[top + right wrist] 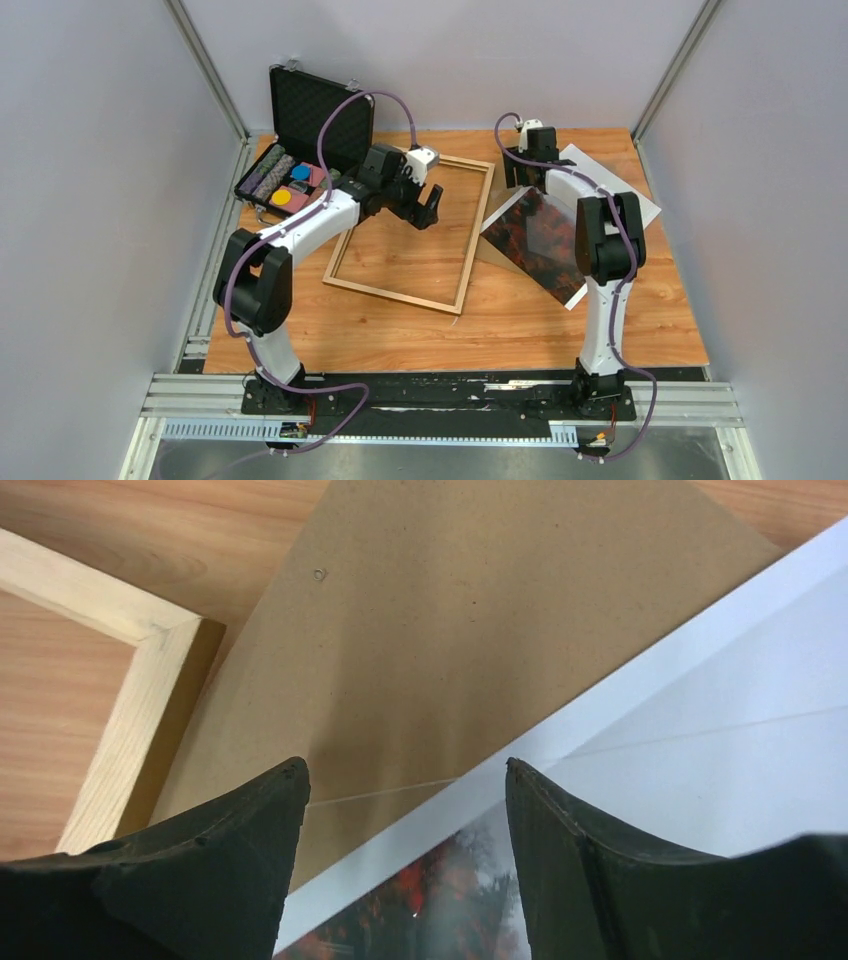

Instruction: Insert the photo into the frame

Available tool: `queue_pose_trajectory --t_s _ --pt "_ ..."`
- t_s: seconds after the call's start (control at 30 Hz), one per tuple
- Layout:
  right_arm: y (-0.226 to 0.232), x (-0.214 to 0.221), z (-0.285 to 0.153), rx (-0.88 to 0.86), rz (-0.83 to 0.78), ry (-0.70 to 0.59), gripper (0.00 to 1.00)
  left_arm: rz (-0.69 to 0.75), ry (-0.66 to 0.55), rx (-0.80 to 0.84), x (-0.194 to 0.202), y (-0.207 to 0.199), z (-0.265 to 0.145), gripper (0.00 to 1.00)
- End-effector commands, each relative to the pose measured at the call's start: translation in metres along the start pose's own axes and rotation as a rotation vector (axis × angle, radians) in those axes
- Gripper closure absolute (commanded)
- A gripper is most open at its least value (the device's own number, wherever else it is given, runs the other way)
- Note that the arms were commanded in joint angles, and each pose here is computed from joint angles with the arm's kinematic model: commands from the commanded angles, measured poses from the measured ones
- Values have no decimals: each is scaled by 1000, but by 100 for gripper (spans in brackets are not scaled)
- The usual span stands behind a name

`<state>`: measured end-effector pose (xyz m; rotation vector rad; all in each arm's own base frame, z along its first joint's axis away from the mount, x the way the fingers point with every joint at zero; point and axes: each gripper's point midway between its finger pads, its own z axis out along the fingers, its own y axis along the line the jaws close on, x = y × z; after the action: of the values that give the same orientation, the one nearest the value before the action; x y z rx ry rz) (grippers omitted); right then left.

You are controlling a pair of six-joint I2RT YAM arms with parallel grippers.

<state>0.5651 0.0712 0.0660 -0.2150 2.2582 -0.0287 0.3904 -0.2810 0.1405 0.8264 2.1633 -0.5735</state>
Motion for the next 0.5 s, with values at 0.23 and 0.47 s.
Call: queue_pose_trajectory --t_s 0.23,0.47 --pt "-2 10 8 17 -53 4 31 80 -45 -44 -11 4 -16 0" --pt "1 48 -16 -10 -82 71 32 85 -73 -51 -22 4 -21 0"
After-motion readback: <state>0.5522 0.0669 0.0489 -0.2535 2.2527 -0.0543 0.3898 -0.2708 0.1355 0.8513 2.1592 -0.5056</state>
